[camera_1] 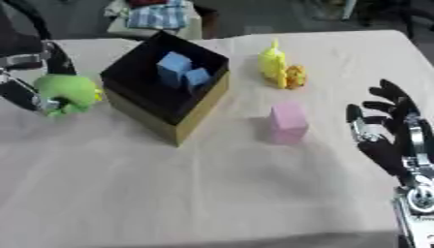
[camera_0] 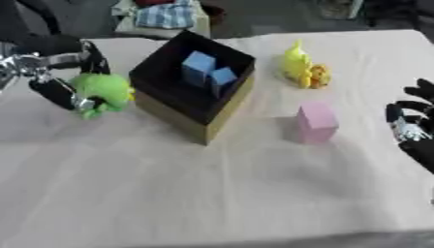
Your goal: Pick up objects on the table and place them in the box.
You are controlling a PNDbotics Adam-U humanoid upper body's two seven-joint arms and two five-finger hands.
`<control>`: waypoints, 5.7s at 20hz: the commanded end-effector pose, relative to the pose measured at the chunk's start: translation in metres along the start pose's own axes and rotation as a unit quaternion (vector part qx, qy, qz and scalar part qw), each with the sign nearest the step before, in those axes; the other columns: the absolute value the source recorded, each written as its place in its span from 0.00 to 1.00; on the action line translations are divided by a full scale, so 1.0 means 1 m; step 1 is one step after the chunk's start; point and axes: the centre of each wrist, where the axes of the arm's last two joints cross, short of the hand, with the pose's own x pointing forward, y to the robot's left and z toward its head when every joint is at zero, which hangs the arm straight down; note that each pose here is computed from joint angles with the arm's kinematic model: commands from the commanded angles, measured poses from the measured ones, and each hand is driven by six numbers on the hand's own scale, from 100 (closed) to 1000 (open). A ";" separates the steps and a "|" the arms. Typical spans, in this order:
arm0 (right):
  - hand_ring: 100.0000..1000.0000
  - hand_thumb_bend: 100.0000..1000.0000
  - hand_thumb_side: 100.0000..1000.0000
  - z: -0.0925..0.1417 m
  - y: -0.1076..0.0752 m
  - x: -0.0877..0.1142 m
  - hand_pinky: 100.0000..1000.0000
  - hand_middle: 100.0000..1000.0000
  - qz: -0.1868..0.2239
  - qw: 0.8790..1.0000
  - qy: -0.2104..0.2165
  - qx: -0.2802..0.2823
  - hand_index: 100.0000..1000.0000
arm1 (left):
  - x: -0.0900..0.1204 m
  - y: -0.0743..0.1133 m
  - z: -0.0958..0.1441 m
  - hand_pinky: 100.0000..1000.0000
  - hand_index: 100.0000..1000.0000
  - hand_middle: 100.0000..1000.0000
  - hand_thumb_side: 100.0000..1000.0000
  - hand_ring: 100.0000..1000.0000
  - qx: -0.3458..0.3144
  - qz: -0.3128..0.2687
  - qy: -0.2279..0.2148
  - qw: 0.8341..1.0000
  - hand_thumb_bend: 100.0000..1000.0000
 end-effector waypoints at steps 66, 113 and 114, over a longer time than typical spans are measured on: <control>0.74 0.21 0.36 0.000 -0.003 -0.002 0.58 0.79 0.001 1.000 0.001 0.003 0.92 | -0.088 -0.036 -0.022 0.60 0.54 0.31 0.00 0.37 0.034 -0.029 0.248 0.968 0.00; 0.78 0.36 0.40 -0.091 -0.104 0.046 0.66 0.84 0.270 0.927 -0.122 0.229 0.97 | 0.018 -0.070 0.033 0.76 0.78 0.56 0.63 0.61 0.378 0.377 -0.012 0.845 0.58; 0.78 0.37 0.40 -0.095 -0.105 0.047 0.66 0.84 0.279 0.918 -0.123 0.254 0.97 | 0.019 -0.073 0.034 0.76 0.78 0.56 0.63 0.60 0.378 0.382 -0.011 0.843 0.57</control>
